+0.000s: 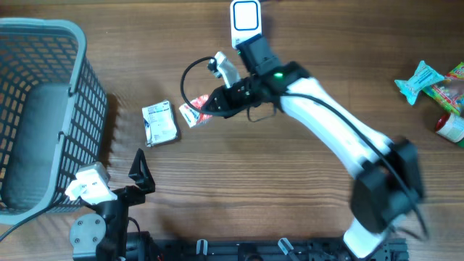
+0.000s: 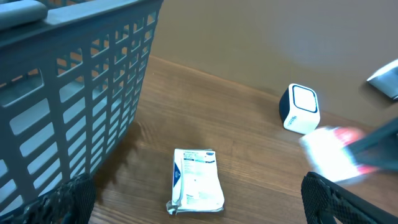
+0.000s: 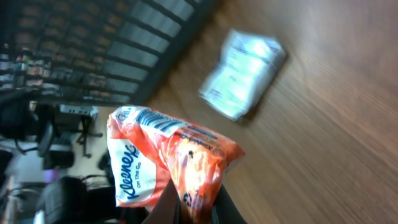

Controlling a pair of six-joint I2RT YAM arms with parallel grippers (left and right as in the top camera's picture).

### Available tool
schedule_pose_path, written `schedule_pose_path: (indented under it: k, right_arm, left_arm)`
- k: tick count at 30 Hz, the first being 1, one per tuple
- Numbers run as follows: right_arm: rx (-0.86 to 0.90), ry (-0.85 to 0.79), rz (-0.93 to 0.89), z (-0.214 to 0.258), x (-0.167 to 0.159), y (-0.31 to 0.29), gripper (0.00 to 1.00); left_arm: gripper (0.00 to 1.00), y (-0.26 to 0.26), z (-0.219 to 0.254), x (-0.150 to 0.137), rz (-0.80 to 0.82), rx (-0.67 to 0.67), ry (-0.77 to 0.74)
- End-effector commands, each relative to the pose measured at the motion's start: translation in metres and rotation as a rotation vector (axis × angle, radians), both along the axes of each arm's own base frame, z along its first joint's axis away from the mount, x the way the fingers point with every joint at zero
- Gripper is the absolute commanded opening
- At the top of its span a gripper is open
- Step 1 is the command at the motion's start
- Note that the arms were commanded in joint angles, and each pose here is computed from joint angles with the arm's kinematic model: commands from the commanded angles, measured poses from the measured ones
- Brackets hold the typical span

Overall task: Scan the item barcode
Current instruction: 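Reach the right gripper to the pink Kleenex pack and grasp it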

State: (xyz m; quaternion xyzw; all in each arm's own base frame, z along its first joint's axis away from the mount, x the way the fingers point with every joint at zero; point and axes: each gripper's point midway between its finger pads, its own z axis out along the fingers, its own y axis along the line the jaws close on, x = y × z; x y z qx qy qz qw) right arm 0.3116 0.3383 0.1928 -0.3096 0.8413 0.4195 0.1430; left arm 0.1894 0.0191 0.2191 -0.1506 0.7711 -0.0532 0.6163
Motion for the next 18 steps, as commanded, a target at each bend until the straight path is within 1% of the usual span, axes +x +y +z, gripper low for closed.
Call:
schedule_pose_path:
  k: [1,3,5,6,7,8,9,11,12,14,15,17,18]
  right_arm:
    - [0.026,-0.258,0.101,0.066,-0.032,-0.019,0.04]
    - [0.030,-0.382,0.167,0.081,-0.049,-0.032,0.04]
    - [0.037,-0.495,0.237,0.081,-0.062,-0.040,0.04]
    - [0.052,-0.615,0.295,0.075,-0.060,-0.038,0.04]
    - [0.049,-0.730,0.328,0.064,-0.049,-0.034,0.04]
    - [0.059,-0.845,0.291,0.055,-0.027,-0.026,0.04]
    - [0.101,-0.928,0.271,0.055,-0.015,-0.018,0.04]
    - [0.208,-0.994,0.227,0.063,-0.001,-0.002,0.04]
    - [0.293,-1.009,0.258,0.071,-0.005,0.007,0.04]
    - [0.513,-1.100,0.468,0.090,-0.040,0.018,0.04]
    - [0.620,-1.190,0.599,0.098,-0.061,0.017,0.04]
    - [0.735,-1.310,0.742,0.104,-0.084,0.011,0.05]
    - [0.772,-1.300,0.771,0.106,-0.091,0.008,0.04]
  left_arm:
    - [1.00,-0.001,-0.001,0.000,-0.008,-0.005,-0.003]
    - [1.00,-0.001,-0.001,0.000,-0.007,-0.005,-0.003]
    - [1.00,-0.001,-0.001,0.000,-0.008,-0.005,-0.003]
    - [1.00,-0.001,-0.001,0.000,-0.008,-0.005,-0.003]
    - [1.00,-0.001,-0.001,0.000,-0.007,-0.005,-0.003]
    - [1.00,-0.001,-0.001,0.000,-0.008,-0.005,-0.003]
    - [1.00,-0.001,-0.001,0.000,-0.008,-0.005,-0.003]
    - [1.00,-0.001,-0.001,0.000,-0.007,-0.005,-0.003]
    - [1.00,-0.001,-0.001,0.000,-0.008,-0.005,-0.003]
    - [1.00,-0.001,-0.001,0.000,-0.008,-0.005,-0.003]
    - [1.00,-0.001,-0.001,0.000,-0.007,-0.005,-0.003]
    - [1.00,-0.001,-0.001,0.000,-0.008,-0.005,-0.003]
    - [1.00,-0.001,-0.001,0.000,-0.008,-0.005,-0.003]
